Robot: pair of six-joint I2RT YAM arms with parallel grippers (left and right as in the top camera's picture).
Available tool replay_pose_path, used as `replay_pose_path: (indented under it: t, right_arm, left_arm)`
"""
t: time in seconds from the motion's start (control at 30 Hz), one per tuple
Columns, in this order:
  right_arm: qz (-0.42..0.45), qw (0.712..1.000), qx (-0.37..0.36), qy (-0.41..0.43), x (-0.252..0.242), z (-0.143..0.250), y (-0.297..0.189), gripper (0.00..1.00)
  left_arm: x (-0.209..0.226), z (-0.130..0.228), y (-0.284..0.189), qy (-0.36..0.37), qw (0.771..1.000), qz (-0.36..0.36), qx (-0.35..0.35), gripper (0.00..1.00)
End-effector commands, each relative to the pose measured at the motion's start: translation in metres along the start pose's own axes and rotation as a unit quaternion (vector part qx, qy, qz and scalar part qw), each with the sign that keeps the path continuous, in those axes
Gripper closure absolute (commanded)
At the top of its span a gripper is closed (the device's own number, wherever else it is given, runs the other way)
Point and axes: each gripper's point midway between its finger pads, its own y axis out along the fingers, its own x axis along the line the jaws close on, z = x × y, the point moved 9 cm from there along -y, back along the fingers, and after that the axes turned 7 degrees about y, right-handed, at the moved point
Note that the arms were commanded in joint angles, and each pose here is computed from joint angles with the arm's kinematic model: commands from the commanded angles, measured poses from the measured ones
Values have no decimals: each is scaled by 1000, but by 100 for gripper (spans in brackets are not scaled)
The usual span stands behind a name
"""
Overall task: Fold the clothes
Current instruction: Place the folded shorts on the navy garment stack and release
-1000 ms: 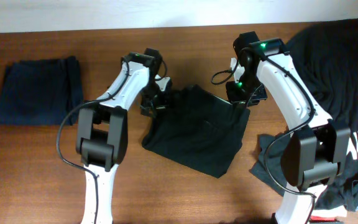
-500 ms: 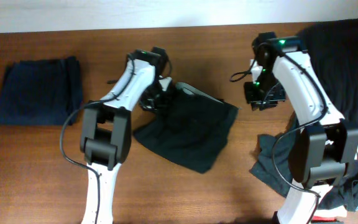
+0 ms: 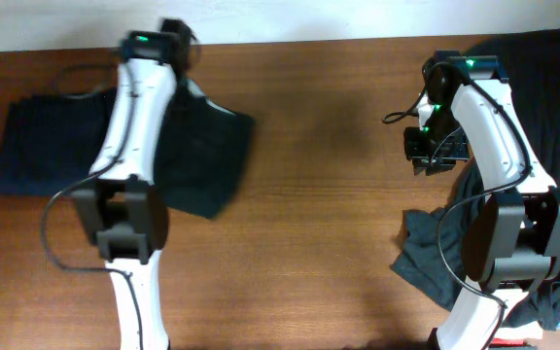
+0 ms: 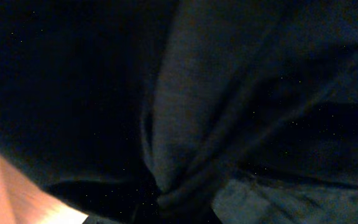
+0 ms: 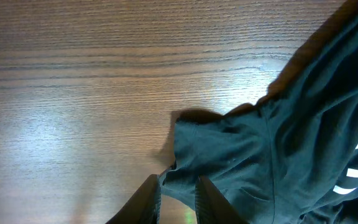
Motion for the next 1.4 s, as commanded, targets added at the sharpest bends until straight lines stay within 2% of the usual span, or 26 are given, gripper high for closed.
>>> replay_pose_path:
  t: [0.0,0.07,0.33,0.47,0.57,0.67,0.7,0.73,0.83,0.9,0.93,1.0,1.07,1.17,1.2,1.27,1.3,1.37]
  right_arm:
    - [4,1000,-15,4,-3,1,-10,77]
    - [4,1000,-13,4,-3,2,-10,77]
    - [5,1000,-10,4,-3,3,-9,77]
    - [5,1000,-9,4,-3,3,-9,77]
    - [5,1000,-8,4,-3,3,-9,77]
    - [6,1000,-5,4,-3,4,-9,76]
    - [6,1000,-5,4,-3,4,-9,76]
    - [6,1000,-5,4,-3,4,-9,76]
    - [6,1000,-5,4,-3,4,-9,76]
    - [6,1000,-5,4,-3,4,-9,76]
    - [6,1000,-5,4,-3,4,-9,75]
    - [5,1000,-8,4,-3,3,-9,63]
    - [2,1000,-8,4,-2,3,-9,53]
    - [-34,999,-3,4,3,3,-9,26]
    - [-46,999,-1,3,5,4,-9,19]
    - [-92,995,12,-34,13,7,-10,11]
    - [-139,988,28,-65,20,13,-12,0]
    - [-157,984,53,-70,21,21,-13,1]
  left_arm:
    - [78,-5,-37,-31,993,-79,-82,100]
    - [111,-9,-28,-58,989,-90,-101,100]
    - [204,8,23,-156,979,-3,-128,99]
    - [224,16,38,-179,971,56,-145,98]
    - [232,23,57,-190,971,69,-126,83]
    - [238,28,72,-203,970,73,-109,33]
    - [238,29,74,-204,970,73,-107,22]
    - [239,29,75,-205,970,73,-106,14]
    - [240,31,75,-214,968,75,-105,13]
    - [233,26,73,-210,963,118,-121,13]
    - [228,23,71,-206,960,140,-129,8]
    - [207,14,63,-185,954,189,-141,2]
    - [187,5,56,-164,956,199,-139,1]
    - [144,-7,41,-118,960,220,-127,1]
    - [130,-9,37,-102,961,228,-118,1]
    - [86,-6,24,-61,963,252,-73,1]
    - [62,-1,18,-33,963,265,-39,1]
    - [30,13,10,4,960,280,22,1]
